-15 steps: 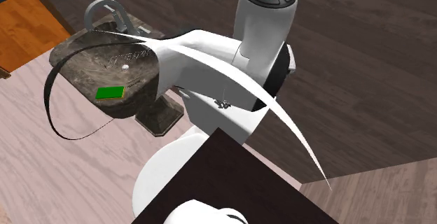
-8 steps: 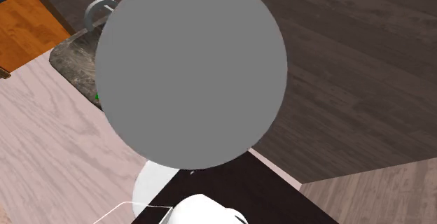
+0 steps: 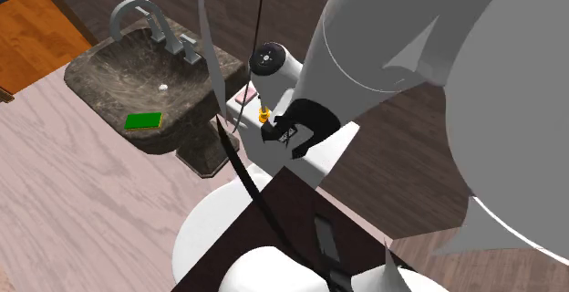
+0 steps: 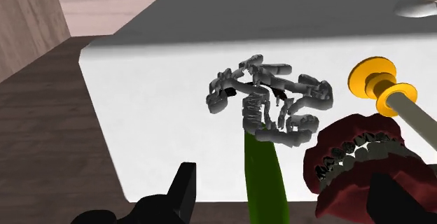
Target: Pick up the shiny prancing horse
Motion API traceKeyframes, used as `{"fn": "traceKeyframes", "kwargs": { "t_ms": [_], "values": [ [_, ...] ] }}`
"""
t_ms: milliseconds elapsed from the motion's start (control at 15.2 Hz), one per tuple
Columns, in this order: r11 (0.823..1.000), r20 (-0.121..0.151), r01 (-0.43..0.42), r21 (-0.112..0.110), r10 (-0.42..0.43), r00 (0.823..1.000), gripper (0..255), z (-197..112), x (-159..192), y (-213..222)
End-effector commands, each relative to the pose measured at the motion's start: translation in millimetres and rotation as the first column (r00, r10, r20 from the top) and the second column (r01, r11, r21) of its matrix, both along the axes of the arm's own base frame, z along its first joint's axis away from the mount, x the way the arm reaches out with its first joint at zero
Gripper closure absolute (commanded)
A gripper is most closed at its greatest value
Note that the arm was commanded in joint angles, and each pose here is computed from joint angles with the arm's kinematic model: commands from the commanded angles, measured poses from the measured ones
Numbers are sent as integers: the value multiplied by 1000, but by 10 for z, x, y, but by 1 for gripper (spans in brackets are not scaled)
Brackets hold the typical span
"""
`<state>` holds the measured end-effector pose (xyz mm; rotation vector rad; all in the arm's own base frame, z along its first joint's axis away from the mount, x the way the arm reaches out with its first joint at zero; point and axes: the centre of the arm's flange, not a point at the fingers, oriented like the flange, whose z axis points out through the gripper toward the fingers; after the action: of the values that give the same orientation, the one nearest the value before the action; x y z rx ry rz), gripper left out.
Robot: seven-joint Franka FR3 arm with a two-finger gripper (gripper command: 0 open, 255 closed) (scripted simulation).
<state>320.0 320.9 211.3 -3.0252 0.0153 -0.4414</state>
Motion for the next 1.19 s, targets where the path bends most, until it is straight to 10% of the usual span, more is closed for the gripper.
{"fn": "traceKeyframes", "kwargs": {
  "t_ms": [0, 594, 660, 1122],
  "values": [
    [1000, 24, -10, -3, 10, 1000, 0, -150, 15, 113],
    [1000, 24, -10, -3, 10, 1000, 0, -550, 15, 113],
    [1000, 24, -10, -3, 10, 1000, 255, -558, 18, 112],
    [1000, 24, -10, -3, 10, 1000, 255, -556, 18, 113]
  ]
}}
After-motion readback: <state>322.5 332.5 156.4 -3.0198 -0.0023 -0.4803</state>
